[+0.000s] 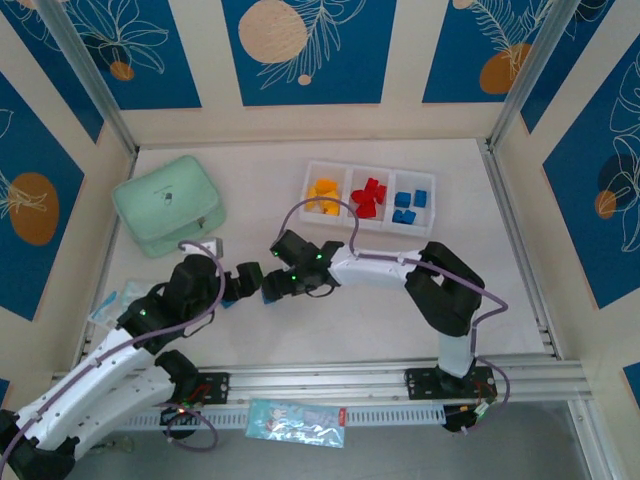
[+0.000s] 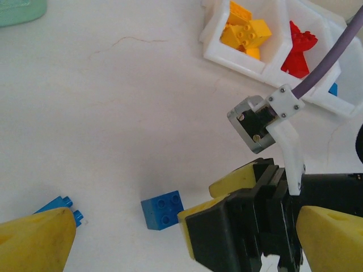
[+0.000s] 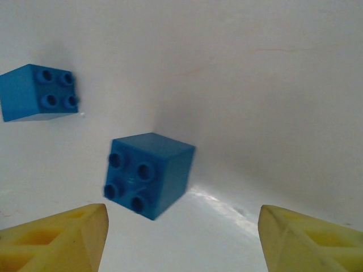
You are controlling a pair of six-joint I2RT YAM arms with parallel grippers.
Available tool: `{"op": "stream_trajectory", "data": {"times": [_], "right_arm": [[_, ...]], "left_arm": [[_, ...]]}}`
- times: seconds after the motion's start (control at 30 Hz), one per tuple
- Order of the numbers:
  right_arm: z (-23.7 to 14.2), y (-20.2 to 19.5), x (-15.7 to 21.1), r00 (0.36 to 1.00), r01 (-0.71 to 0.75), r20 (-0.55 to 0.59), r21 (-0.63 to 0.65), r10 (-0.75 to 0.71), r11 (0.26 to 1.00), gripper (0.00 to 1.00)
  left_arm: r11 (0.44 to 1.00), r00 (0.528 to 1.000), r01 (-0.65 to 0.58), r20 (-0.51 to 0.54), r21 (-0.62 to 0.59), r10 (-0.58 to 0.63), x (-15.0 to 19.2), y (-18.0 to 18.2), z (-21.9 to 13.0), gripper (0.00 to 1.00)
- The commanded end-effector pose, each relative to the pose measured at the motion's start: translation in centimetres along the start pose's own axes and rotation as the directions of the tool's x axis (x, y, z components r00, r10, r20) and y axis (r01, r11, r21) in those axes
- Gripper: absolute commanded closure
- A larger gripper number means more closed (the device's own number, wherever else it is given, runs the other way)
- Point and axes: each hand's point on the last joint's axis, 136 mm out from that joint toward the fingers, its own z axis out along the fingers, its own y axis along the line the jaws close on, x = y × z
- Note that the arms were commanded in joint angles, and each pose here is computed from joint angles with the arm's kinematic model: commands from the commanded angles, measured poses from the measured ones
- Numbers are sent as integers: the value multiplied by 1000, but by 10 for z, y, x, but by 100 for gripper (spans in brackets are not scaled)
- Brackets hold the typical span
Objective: Sort the legos into containers by color
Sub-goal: Pick up the lego from the bottom-center of the table.
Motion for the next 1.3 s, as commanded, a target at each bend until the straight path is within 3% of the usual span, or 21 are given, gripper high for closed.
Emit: {"op": "stream_trajectory", "data": {"times": [0.0, 0.37, 0.83, 1.03, 1.27], "right_arm": [[8, 19, -5, 1000, -2, 2, -53, 2, 999, 28], [32, 4, -5, 1000, 22, -14, 47, -22, 999, 30], [24, -7, -10, 996, 88, 18, 143, -91, 986, 57], [11, -6, -17, 994, 89, 44, 143, -97, 986, 67], [-34, -20, -31, 991, 37, 122, 141, -55, 989, 68]], "left_arm": [[999, 1000, 12, 4, -49, -12, 3, 13, 0, 1], [998, 1000, 24, 12, -51, -24, 2, 13, 3, 1], [999, 1000, 22, 12, -48, -21, 0, 11, 6, 1], [999, 1000, 16, 17, -43, -16, -3, 9, 3, 1], [1000, 1000, -12, 25, -4, 12, -12, -4, 0, 1]]}}
